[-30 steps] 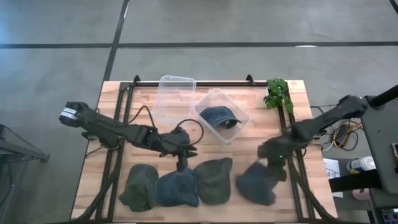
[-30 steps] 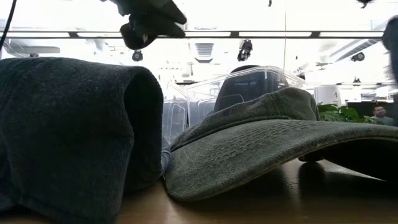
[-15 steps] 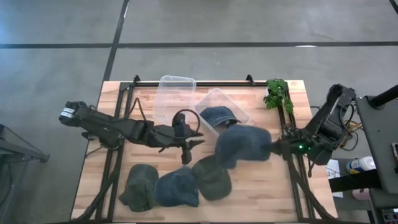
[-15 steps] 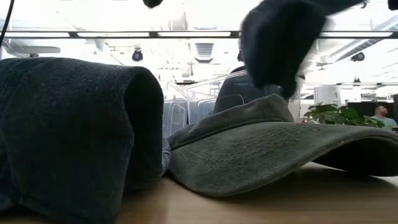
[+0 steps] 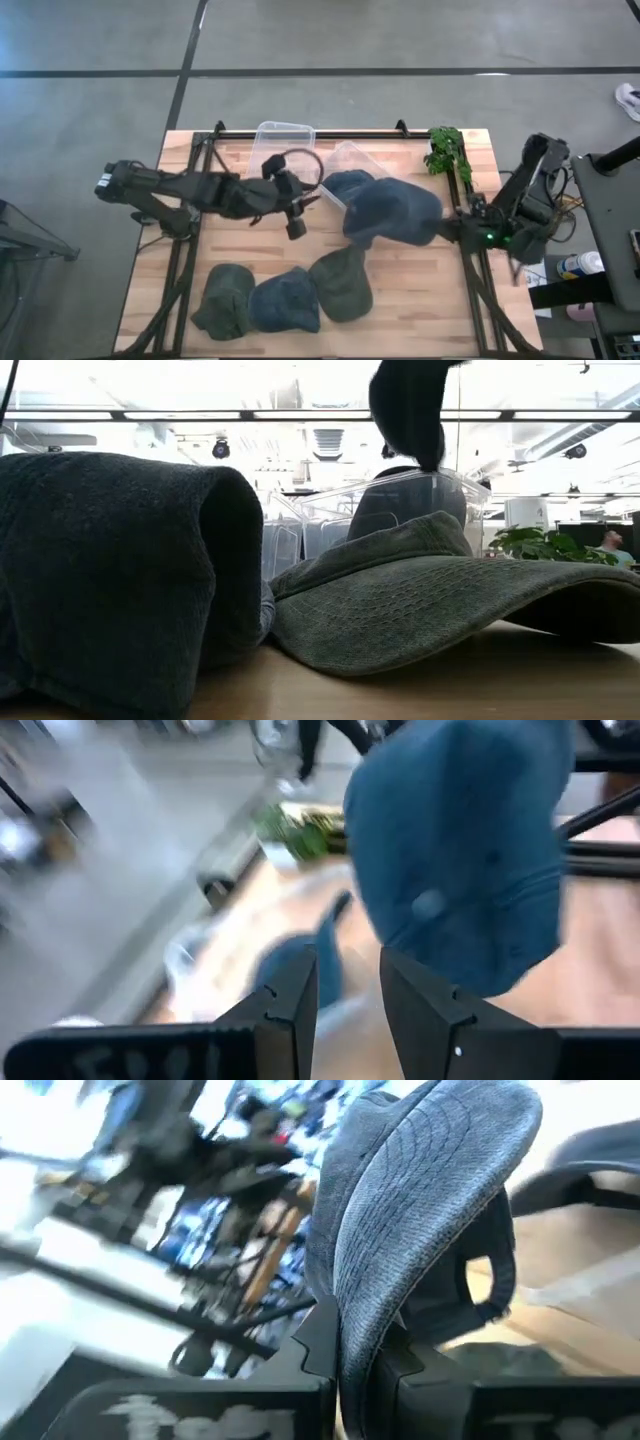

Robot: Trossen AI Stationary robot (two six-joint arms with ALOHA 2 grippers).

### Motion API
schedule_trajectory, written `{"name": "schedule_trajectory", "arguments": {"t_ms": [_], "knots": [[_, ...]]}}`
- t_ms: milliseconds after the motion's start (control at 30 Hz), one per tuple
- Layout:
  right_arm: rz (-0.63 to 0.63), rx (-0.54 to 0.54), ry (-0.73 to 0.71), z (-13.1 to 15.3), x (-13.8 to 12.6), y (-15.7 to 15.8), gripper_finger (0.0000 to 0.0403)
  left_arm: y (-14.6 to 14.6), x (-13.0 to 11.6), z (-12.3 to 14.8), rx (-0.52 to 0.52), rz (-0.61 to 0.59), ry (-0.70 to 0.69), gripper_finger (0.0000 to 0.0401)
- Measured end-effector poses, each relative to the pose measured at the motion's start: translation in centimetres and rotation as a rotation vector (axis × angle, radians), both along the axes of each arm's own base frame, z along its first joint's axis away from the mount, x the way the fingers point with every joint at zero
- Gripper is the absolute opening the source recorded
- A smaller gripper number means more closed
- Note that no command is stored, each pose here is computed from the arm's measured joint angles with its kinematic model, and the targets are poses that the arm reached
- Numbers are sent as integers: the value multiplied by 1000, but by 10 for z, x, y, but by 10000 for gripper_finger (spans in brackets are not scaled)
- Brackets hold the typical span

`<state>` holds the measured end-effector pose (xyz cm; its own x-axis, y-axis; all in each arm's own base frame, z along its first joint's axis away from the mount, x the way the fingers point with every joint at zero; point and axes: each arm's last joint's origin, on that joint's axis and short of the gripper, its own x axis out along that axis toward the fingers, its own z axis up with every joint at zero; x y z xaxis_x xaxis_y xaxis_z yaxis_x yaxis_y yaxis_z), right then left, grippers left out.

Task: Pick & Place hat
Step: Put the right blue cap into the right transparent bin

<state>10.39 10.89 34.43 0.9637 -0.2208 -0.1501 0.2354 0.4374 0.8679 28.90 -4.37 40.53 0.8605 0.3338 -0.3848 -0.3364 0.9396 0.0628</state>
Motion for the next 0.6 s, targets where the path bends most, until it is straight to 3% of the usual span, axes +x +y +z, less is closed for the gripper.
{"name": "schedule_trajectory", "arguments": {"t_ms": [167, 300, 433, 600], "knots": [[184, -200, -59, 25, -1, 7, 13, 14, 2, -1, -191, -13, -14, 106], [289, -477, -58, 37, 2, 14, 13, 17, 4, -2, -312, -71, -16, 106], [325, -744, 15, 42, 8, 23, 13, 16, 5, -2, -351, -123, -15, 106], [333, -933, 125, 52, 21, 35, 14, 13, 10, 7, -379, -211, -109, 106]]}}
